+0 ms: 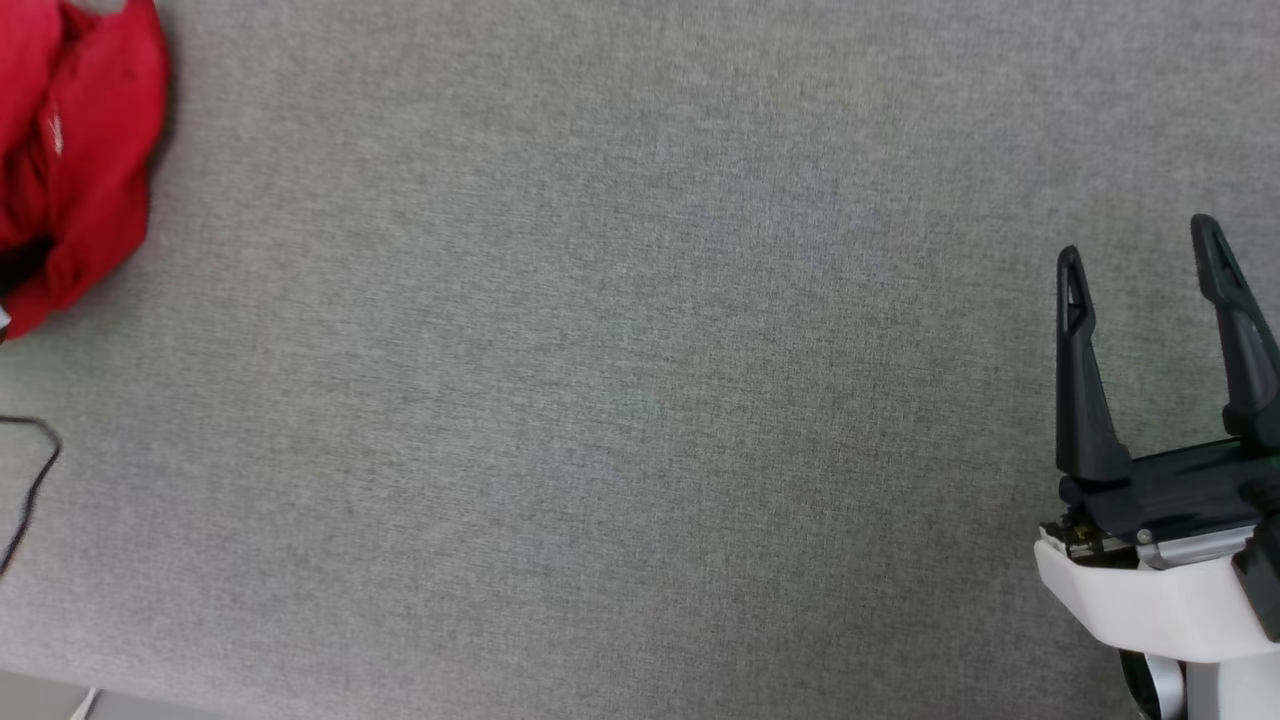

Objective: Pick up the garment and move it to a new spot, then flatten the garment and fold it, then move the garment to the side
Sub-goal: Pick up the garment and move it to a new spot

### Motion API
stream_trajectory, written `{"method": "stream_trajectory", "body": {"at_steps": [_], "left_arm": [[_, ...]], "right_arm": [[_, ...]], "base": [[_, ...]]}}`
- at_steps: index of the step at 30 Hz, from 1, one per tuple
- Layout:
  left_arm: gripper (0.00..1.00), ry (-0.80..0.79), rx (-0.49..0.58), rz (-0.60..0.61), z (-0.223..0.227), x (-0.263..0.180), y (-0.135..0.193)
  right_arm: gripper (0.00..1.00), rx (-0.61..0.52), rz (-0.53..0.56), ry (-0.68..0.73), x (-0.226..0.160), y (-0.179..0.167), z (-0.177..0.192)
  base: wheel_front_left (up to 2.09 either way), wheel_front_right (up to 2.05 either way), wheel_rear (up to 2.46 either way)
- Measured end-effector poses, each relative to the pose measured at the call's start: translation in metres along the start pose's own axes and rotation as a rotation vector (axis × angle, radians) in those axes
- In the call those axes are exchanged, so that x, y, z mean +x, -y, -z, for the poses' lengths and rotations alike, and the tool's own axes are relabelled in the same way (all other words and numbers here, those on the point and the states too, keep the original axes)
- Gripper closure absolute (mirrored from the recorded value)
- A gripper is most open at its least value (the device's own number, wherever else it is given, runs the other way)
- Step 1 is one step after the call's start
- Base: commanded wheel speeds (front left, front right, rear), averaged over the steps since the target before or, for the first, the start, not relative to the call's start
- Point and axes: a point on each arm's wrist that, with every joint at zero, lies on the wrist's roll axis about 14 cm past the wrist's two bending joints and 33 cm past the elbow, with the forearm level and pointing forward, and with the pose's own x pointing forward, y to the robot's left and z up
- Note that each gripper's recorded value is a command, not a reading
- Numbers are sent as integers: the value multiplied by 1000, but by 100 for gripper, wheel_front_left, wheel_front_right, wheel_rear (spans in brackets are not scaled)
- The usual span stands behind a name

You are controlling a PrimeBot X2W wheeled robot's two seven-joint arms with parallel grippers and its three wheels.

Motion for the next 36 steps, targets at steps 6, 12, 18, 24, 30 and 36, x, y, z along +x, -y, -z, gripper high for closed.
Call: {"method": "stream_trajectory", "body": {"at_steps": [6, 12, 18, 24, 30, 36], "left_arm": [[100, 107, 86, -30, -28, -33, -9], [100, 251, 210, 11, -68, -80, 11], [100, 407, 390, 80, -107, -139, 54], [100, 530, 561, 176, -129, -189, 114], [100, 631, 754, 376, -130, -224, 216], [100, 668, 904, 551, -112, -237, 300]], "right_arm": [[0, 27, -9, 39, 0, -5, -20], [0, 55, -20, 80, -3, -12, -43], [0, 78, -22, 134, -8, -15, -72], [0, 95, -3, 169, -19, -11, -94], [0, 87, 61, 182, -39, 8, -108], [0, 60, 144, 192, -61, 33, -120]], "base": [[0, 0, 0], [0, 0, 0], [0, 0, 0], [0, 0, 0], [0, 0, 0], [0, 0, 0]]}}
